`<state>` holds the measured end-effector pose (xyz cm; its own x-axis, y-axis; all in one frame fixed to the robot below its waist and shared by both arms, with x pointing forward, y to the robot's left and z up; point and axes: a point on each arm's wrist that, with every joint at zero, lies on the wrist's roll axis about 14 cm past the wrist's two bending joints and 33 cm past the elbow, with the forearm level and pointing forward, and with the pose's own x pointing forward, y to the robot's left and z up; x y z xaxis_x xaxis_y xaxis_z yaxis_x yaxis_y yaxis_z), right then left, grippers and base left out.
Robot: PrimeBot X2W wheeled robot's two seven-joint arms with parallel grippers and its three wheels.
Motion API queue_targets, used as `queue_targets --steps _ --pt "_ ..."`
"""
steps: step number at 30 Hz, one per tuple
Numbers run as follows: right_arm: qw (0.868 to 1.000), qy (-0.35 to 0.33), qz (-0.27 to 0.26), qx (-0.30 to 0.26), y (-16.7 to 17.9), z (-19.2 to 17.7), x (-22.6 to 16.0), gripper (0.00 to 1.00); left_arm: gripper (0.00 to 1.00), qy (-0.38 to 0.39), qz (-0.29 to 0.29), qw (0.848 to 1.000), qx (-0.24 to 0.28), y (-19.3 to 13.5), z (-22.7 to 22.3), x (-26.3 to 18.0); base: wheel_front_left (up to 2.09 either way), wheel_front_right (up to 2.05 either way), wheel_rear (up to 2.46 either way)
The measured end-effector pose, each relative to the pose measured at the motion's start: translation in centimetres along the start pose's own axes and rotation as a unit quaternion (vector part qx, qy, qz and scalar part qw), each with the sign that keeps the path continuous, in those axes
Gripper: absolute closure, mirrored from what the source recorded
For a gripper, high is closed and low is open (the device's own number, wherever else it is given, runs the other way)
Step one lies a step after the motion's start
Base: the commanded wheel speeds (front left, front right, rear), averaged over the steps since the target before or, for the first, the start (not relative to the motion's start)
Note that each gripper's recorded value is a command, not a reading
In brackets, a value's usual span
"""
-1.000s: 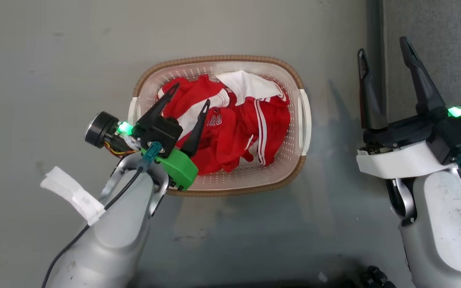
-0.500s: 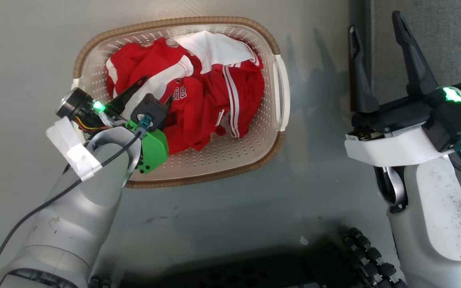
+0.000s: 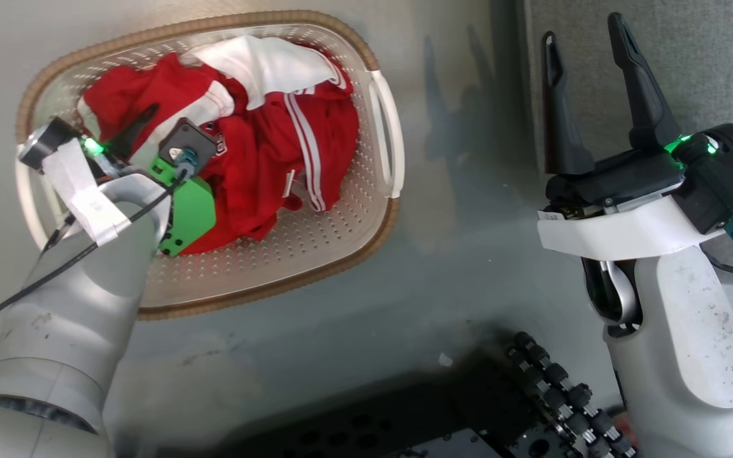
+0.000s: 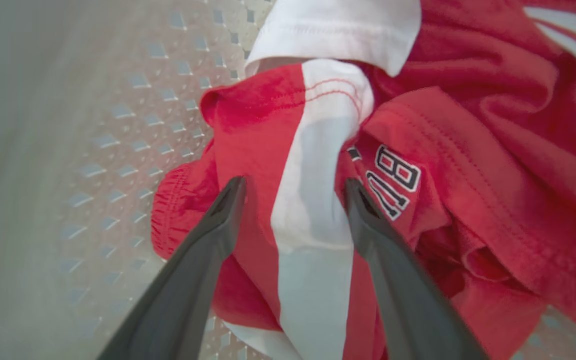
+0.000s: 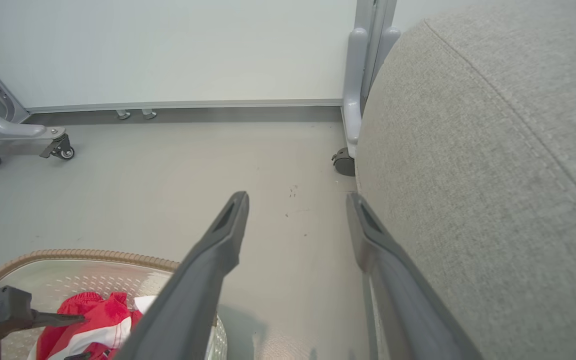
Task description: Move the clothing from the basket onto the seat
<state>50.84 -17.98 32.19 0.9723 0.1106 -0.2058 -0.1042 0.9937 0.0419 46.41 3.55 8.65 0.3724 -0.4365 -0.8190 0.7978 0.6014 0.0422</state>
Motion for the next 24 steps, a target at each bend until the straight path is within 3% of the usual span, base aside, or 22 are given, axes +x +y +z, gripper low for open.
queue_targets --steps 6,7,8,9,16,24 --pt "1.0 0.008 -0.016 0.003 -1.1 -0.2 -0.7 0.0 0.0 0.027 -0.008 1.0 0.012 -0.2 -1.0 1.1 0.0 0.0 0.0" --pt "1.0 0.009 -0.018 0.004 -1.3 -0.2 -0.8 0.0 0.16 0.031 -0.012 0.999 0.011 -0.3 -1.2 1.2 0.0 0.0 0.0" --pt "1.0 0.01 -0.021 0.004 -1.5 -0.3 -0.9 0.0 0.91 0.031 -0.013 0.999 0.011 -0.5 -1.2 1.3 0.0 0.0 0.0" --pt "1.0 0.011 -0.022 0.004 -1.6 -0.3 -0.9 0.0 1.0 0.031 -0.016 0.999 0.011 -0.6 -1.2 1.4 0.0 0.0 0.0" --pt "1.0 0.012 -0.022 0.009 -1.5 -0.4 -0.9 0.0 1.0 0.022 -0.013 1.0 0.0 -0.5 -0.8 1.2 0.0 0.0 0.0" --pt "1.0 -0.01 -0.008 0.003 -0.4 1.6 -0.6 0.0 1.0 -0.031 0.005 0.998 -0.054 -1.1 2.1 -1.2 0.0 0.0 0.0"
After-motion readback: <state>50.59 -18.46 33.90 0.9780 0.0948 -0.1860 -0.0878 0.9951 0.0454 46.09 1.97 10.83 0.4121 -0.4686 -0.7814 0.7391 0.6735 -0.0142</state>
